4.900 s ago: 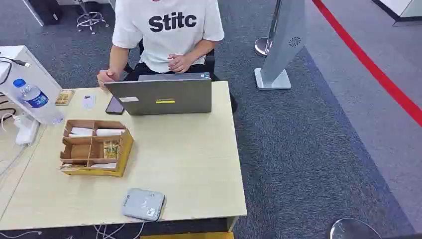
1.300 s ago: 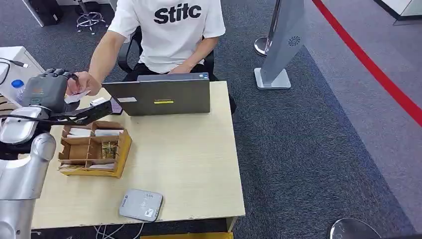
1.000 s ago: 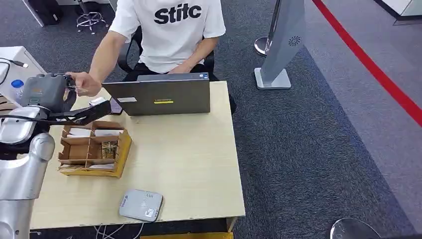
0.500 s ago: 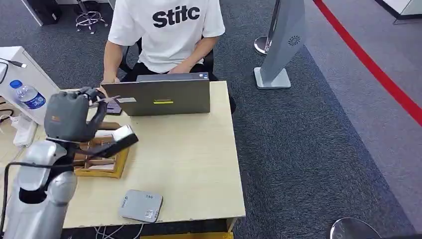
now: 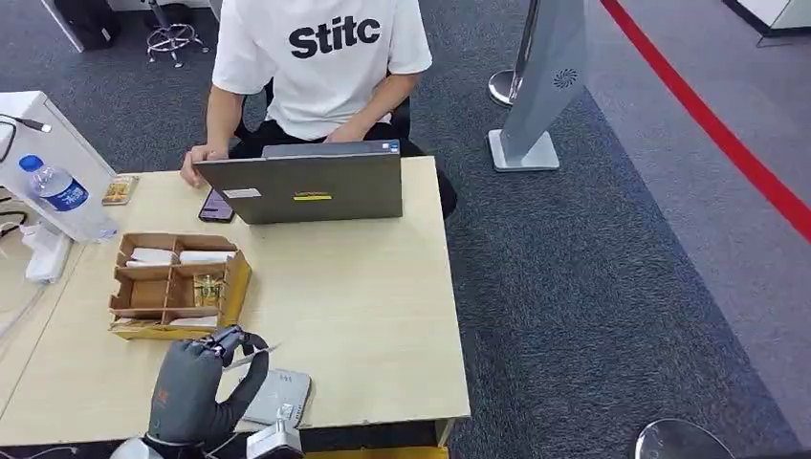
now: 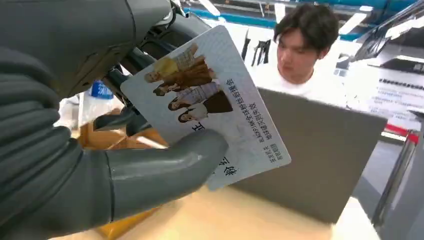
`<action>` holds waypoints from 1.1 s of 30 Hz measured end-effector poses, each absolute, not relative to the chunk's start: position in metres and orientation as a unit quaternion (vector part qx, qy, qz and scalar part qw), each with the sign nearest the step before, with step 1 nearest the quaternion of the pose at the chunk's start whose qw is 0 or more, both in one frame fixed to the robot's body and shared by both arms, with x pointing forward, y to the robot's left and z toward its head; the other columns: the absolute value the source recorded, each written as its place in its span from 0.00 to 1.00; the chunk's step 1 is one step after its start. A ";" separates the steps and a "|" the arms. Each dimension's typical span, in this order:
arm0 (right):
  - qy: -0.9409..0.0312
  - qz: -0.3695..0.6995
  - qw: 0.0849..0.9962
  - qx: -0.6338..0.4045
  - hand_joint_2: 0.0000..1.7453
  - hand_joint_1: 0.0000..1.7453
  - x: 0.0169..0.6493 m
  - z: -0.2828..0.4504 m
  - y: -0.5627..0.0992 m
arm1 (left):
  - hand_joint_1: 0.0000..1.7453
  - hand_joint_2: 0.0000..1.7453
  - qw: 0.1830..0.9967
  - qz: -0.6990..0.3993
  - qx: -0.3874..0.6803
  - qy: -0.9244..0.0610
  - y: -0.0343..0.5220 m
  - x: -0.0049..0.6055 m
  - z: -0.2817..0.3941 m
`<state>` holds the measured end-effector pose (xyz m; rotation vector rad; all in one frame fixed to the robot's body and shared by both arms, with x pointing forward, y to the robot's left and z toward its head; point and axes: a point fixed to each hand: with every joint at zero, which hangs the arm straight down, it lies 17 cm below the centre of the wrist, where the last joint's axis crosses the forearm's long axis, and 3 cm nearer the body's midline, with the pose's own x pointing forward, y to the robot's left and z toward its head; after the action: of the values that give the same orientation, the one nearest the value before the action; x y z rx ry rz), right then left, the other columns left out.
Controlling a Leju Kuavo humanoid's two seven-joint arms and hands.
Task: Pass the card to the sensor for recognition and then transmit it.
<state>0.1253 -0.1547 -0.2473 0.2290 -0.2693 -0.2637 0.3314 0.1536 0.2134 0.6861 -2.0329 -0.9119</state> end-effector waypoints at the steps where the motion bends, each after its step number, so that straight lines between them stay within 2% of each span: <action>1: -0.132 -0.145 0.973 0.119 1.00 0.00 0.134 -0.245 -0.155 | 1.00 1.00 0.405 -0.364 0.270 -0.794 0.155 0.333 0.205; 4: -0.137 -0.190 0.964 0.129 1.00 0.00 0.156 -0.239 -0.160 | 1.00 1.00 0.445 -0.372 0.258 -0.773 0.162 0.338 0.175; 15: -0.136 -0.229 0.955 0.130 1.00 0.00 0.172 -0.230 -0.173 | 1.00 1.00 0.528 -0.418 0.244 -0.698 0.174 0.349 0.078; 29: -0.157 -0.182 0.963 0.123 1.00 0.00 0.184 -0.213 -0.170 | 1.00 1.00 0.544 -0.429 0.233 -0.683 0.166 0.359 0.054; 33: -0.176 -0.212 0.955 0.109 1.00 0.00 0.189 -0.210 -0.183 | 1.00 1.00 0.544 -0.427 0.234 -0.683 0.166 0.360 0.054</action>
<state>0.1893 -0.1833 -0.2102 0.2219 -0.3573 -0.4303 0.3602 0.1656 0.0543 0.5558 -1.6223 -1.0144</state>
